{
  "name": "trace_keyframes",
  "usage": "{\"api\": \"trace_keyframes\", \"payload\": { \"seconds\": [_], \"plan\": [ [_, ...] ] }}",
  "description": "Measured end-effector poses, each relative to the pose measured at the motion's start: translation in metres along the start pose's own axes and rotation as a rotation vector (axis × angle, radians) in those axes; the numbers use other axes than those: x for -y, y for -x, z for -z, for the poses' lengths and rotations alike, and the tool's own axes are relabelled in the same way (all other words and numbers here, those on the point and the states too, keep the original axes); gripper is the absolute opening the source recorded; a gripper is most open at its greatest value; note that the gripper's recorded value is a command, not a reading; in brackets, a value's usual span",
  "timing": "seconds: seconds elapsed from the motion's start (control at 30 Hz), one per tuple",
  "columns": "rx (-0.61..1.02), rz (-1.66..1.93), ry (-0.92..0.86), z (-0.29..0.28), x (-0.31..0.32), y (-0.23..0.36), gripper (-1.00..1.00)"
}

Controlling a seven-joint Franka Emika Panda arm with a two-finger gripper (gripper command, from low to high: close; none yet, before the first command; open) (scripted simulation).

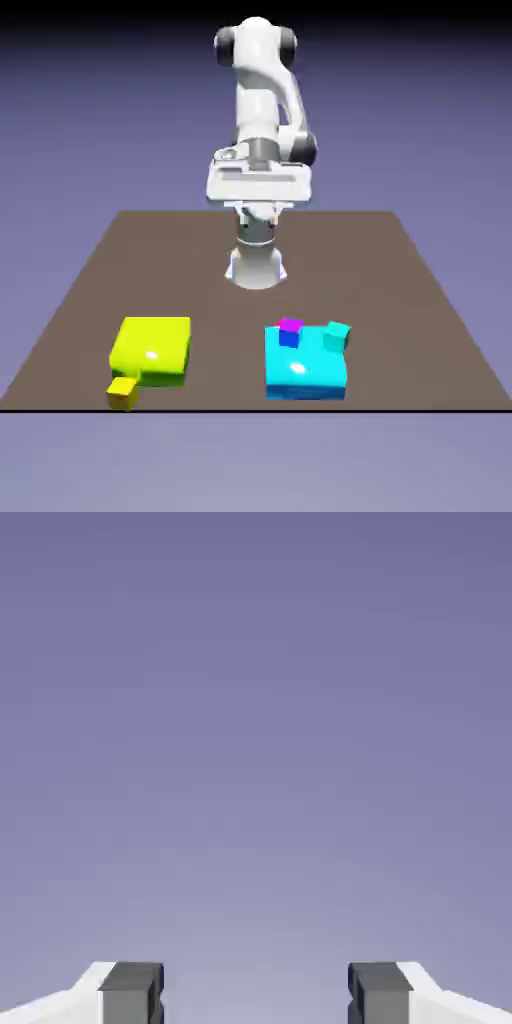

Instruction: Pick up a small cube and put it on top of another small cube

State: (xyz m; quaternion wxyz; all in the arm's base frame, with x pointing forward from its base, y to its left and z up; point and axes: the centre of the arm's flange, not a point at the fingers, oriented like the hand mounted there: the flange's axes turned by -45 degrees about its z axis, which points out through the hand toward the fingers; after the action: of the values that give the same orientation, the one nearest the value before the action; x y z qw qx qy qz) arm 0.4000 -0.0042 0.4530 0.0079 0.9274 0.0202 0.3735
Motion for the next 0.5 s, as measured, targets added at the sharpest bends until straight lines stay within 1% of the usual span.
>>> {"api": "trace_keyframes", "payload": {
  "seconds": [0.27, 0.5],
  "plan": [
    [0.207, -0.064, 0.037, -0.079, -0.068, -0.009, 0.00],
    [0.384, -0.124, 0.061, -0.150, -0.139, 0.009, 0.00]
  ]
}}
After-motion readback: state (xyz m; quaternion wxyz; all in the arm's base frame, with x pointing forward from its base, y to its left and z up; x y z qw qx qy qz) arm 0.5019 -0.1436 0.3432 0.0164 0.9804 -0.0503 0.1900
